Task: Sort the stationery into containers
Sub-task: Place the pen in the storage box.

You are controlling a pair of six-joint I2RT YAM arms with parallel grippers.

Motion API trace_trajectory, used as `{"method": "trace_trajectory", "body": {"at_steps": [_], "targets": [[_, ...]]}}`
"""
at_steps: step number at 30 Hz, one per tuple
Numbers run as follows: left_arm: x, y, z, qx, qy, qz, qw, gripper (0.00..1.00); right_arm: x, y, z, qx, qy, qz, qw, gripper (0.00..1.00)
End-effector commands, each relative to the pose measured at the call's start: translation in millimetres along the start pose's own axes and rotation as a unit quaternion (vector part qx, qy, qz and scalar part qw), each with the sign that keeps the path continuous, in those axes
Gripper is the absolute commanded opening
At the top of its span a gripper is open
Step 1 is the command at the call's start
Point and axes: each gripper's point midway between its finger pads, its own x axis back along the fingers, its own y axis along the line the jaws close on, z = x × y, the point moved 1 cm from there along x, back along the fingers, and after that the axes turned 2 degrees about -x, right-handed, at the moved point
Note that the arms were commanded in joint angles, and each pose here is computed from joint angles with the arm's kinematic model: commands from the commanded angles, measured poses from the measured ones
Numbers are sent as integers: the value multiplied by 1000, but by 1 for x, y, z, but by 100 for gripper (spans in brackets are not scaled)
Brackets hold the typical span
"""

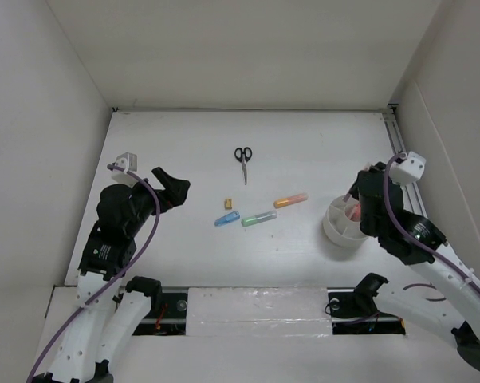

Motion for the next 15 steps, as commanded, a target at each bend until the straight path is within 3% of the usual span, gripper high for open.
{"method": "trace_trajectory", "body": {"at_steps": [1, 8, 15], "targets": [[0, -9, -6, -14, -10, 22, 1000, 100, 5, -57, 11, -14, -24, 122, 992, 0], [0, -10, -5, -14, -8, 26, 1000, 100, -2, -101, 22, -32, -37, 245, 968, 0], [2, -12, -9, -15, -15, 31, 999, 100, -12, -104, 26, -20, -60, 279, 958, 0]]}}
